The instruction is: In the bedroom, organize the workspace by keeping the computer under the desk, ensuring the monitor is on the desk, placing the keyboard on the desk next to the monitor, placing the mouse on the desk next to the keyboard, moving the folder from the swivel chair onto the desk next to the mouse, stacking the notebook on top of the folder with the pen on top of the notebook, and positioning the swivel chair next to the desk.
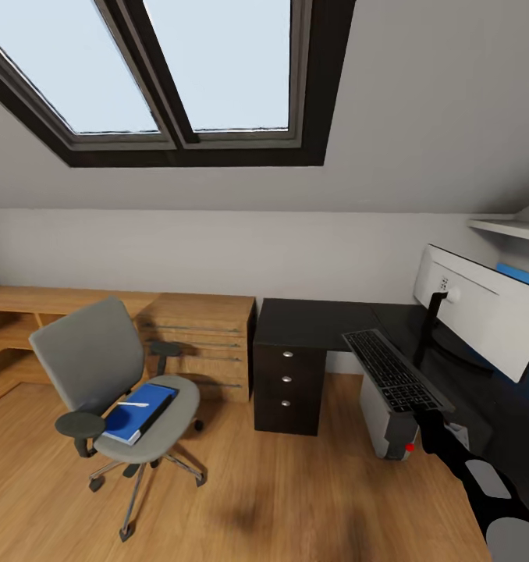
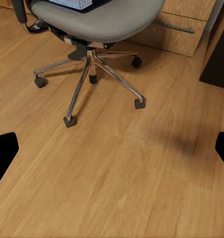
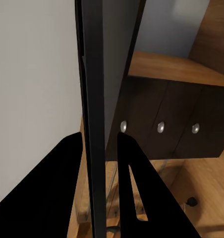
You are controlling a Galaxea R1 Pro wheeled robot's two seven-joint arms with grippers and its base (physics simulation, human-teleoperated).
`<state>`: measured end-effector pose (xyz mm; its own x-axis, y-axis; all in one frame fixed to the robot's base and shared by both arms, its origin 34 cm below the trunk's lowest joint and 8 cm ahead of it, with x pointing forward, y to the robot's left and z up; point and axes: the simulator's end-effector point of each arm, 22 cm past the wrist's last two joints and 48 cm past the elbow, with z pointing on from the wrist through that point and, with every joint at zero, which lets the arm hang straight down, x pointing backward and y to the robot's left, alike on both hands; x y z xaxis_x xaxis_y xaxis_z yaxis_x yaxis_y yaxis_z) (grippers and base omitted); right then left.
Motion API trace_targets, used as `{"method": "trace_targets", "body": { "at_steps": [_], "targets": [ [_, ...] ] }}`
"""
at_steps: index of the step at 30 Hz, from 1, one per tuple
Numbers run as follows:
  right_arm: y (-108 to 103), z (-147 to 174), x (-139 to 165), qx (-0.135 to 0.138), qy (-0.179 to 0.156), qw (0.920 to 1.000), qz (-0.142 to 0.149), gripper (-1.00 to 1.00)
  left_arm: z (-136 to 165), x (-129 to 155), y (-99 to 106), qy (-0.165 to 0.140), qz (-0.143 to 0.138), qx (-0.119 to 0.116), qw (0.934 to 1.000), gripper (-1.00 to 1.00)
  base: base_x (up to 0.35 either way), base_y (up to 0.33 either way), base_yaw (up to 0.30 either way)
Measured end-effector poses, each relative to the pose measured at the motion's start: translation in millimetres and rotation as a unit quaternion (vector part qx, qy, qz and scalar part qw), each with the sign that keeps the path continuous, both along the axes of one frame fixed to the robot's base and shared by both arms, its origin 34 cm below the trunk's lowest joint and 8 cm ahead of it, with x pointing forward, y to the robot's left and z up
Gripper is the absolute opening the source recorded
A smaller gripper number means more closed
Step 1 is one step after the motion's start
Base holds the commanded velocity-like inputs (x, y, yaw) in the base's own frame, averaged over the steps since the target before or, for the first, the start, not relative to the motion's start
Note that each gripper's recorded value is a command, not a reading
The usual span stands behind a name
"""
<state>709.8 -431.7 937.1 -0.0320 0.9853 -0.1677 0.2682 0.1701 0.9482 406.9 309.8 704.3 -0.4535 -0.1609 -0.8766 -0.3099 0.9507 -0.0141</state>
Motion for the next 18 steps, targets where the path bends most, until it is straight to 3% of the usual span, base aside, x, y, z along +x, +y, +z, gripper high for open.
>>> {"method": "trace_targets", "body": {
  "at_steps": [12, 18],
  "targets": [
    [0.5, -0.9, -0.2, 0.0, 0.001, 1.0, 0.0, -1.0, -1.5, -3.5, 1.6, 0.003, 0.002, 0.001, 1.0, 1.0, 0.003, 0.0, 0.0],
    [1.2, -0.8, -0.5, 0.001, 0.001, 1.0, 0.001, -1.0, -1.4, -3.7, 1.6, 0.003, 0.001, 0.001, 1.0, 1.0, 0.21, 0.0, 0.0]
  ]
}}
